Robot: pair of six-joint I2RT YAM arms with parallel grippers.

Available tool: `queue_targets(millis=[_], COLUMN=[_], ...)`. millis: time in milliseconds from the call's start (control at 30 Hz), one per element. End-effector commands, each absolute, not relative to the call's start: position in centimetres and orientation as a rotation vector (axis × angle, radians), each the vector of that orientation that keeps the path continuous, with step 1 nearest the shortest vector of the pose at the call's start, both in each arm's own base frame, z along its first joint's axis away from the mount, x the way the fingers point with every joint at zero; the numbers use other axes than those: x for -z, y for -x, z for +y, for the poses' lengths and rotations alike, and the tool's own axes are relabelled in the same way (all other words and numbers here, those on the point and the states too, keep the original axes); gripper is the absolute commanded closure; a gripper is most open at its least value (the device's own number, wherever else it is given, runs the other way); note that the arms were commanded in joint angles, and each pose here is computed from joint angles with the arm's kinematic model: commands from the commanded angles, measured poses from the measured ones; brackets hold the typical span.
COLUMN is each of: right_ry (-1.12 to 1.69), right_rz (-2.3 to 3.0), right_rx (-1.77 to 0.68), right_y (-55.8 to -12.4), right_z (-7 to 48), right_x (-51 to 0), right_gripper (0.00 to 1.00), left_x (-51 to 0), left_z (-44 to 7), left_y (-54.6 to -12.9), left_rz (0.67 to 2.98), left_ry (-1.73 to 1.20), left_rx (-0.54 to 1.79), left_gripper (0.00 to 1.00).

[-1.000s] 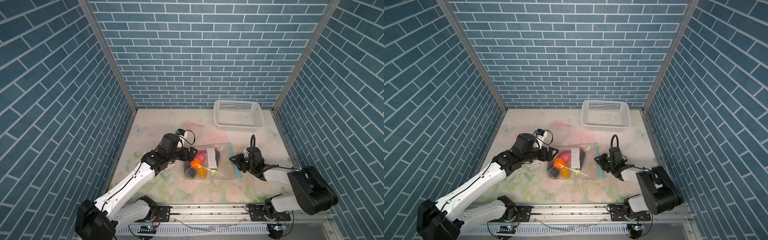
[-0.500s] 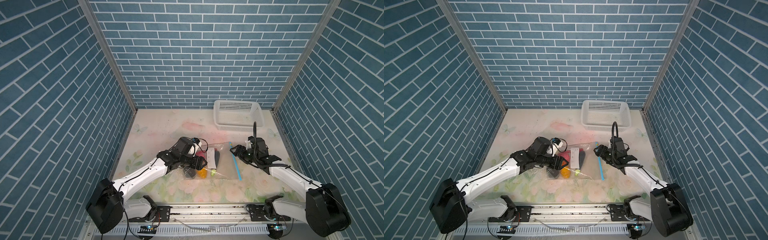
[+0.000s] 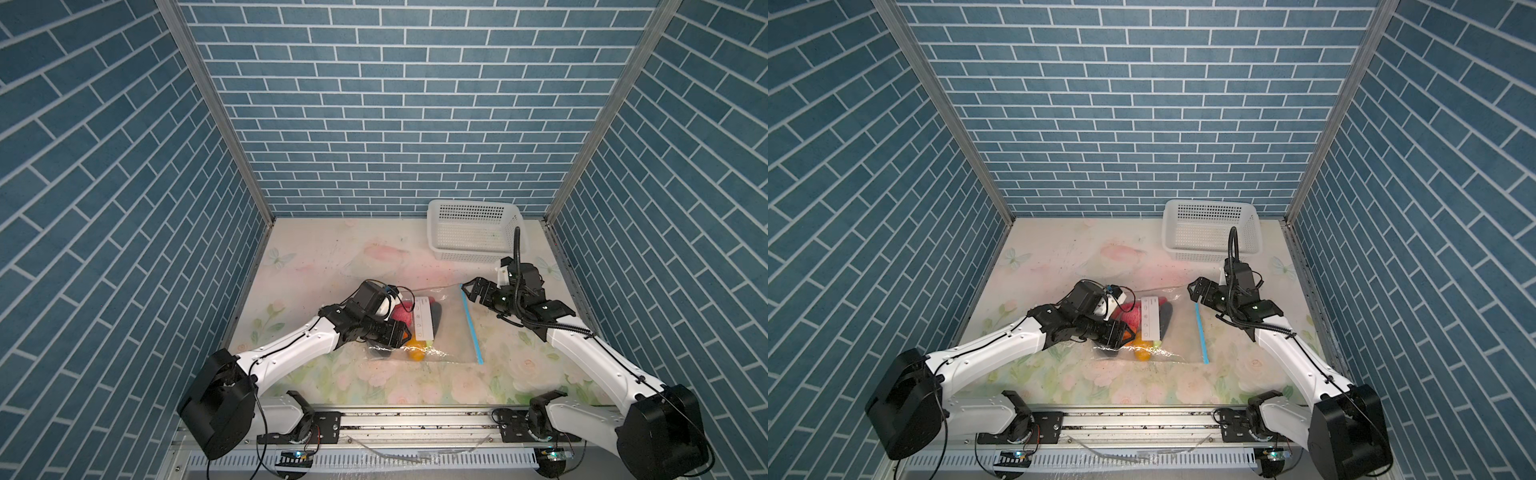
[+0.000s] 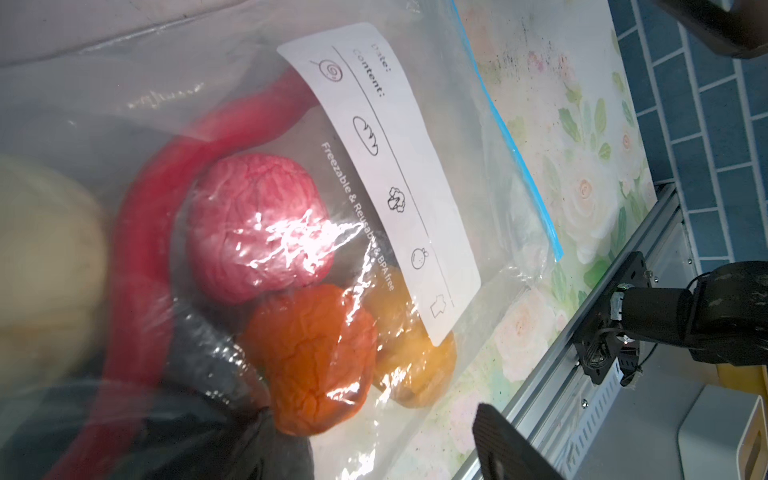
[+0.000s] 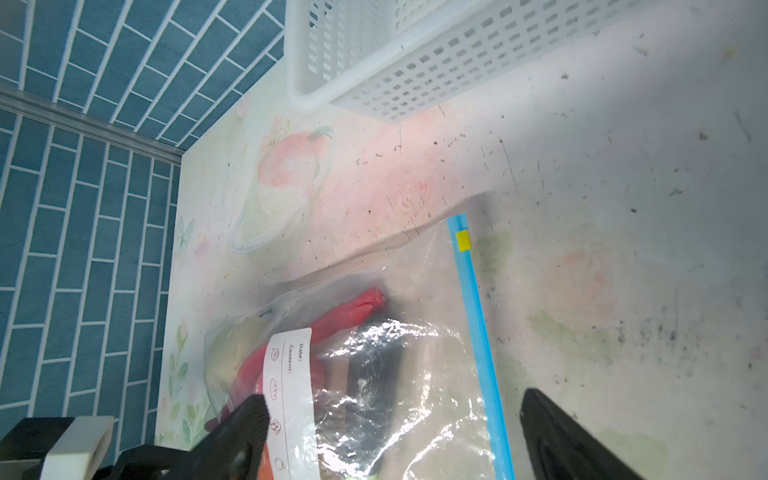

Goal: Place the food in the zip-top bag and seal the zipper

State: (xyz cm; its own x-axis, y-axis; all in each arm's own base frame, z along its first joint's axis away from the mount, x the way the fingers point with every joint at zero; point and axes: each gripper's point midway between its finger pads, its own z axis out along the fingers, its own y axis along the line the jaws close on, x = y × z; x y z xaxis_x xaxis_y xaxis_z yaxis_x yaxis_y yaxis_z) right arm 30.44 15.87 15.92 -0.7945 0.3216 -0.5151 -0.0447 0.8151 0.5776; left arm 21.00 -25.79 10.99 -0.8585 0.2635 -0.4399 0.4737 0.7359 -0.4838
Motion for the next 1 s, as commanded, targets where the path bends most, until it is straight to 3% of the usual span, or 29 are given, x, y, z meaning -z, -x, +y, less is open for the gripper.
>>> queue_targets(millis=[0, 200, 400, 567, 967], right_ry=[-0.120, -0.011, 0.039, 0.120, -0.045], right_rz=[2.343, 2.189, 1.993, 1.932, 1.803], right_rx=[-0.665, -0.330, -0.010, 0.223, 0.314], right_y=[-31.2, -33.0, -34.0, -34.2, -35.6], right_z=[14.6, 10.1, 5.8, 3.6, -0.6], right_x=[-17.2, -15.8, -15.2, -15.4, -12.9], right_gripper=[0.04, 0.05, 0.05, 0.03, 0.02], left_x=[-12.9, -17.6, -19.1, -18.9, -13.7], left_z=[-25.0, -21.2, -12.4, -9.0, -1.1], left_y=[-22.0, -26.2, -31.1, -33.5, -35.5], left_rz=[2.530, 2.307, 2.179, 2.032, 1.993], left_ry=[-0.578, -0.445, -0.131, -0.137, -0.088], left_rx=[0.806, 0.578, 0.037, -0.217, -0.307], left_gripper=[0.18, 0.01, 0.01, 0.09, 0.14])
